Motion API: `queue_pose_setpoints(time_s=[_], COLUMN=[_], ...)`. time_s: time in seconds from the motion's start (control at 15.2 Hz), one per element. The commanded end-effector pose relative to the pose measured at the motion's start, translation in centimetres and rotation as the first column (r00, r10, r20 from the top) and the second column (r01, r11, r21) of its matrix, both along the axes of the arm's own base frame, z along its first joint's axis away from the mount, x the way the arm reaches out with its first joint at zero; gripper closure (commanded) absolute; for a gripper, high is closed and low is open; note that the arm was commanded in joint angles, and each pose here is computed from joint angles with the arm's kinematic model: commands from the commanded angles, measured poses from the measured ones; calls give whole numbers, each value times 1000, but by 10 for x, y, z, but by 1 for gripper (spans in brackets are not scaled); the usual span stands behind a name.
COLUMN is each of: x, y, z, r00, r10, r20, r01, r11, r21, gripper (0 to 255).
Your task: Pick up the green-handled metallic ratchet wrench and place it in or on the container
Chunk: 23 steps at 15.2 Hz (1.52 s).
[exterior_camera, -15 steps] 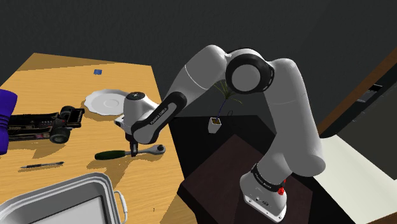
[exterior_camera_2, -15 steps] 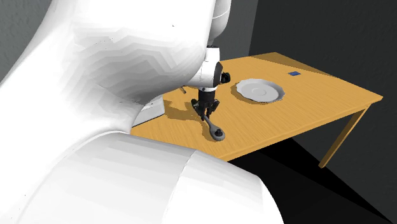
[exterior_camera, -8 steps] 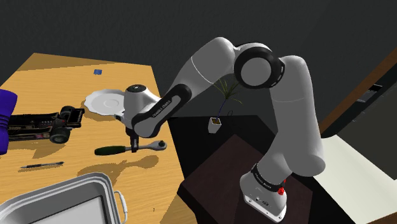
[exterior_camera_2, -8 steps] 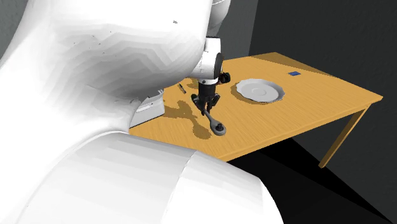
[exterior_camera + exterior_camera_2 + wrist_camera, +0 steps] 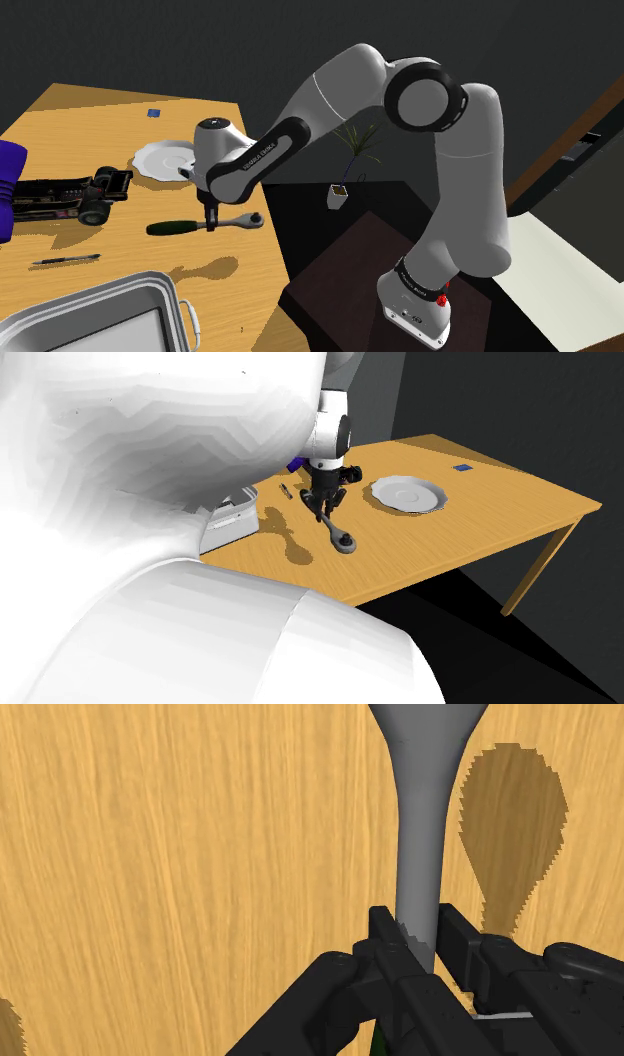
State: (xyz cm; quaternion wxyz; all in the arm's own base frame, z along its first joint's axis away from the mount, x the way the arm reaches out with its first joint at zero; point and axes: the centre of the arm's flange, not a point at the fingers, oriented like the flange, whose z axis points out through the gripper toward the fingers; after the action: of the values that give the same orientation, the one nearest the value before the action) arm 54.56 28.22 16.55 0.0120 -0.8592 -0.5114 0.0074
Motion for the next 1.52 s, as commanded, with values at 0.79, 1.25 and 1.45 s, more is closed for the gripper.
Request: queue_pose_setpoints(time_s=[0.79, 1.25, 1.45], x=[1, 1, 1], y=[-1, -1, -1], z=[75, 112, 127], r00=[1000, 1000, 1000], r10=[0, 0, 0], r20=[0, 0, 0], r01=[0, 0, 0], r11=[1000, 1000, 1000], r21=[0, 0, 0], gripper=[255, 255, 255])
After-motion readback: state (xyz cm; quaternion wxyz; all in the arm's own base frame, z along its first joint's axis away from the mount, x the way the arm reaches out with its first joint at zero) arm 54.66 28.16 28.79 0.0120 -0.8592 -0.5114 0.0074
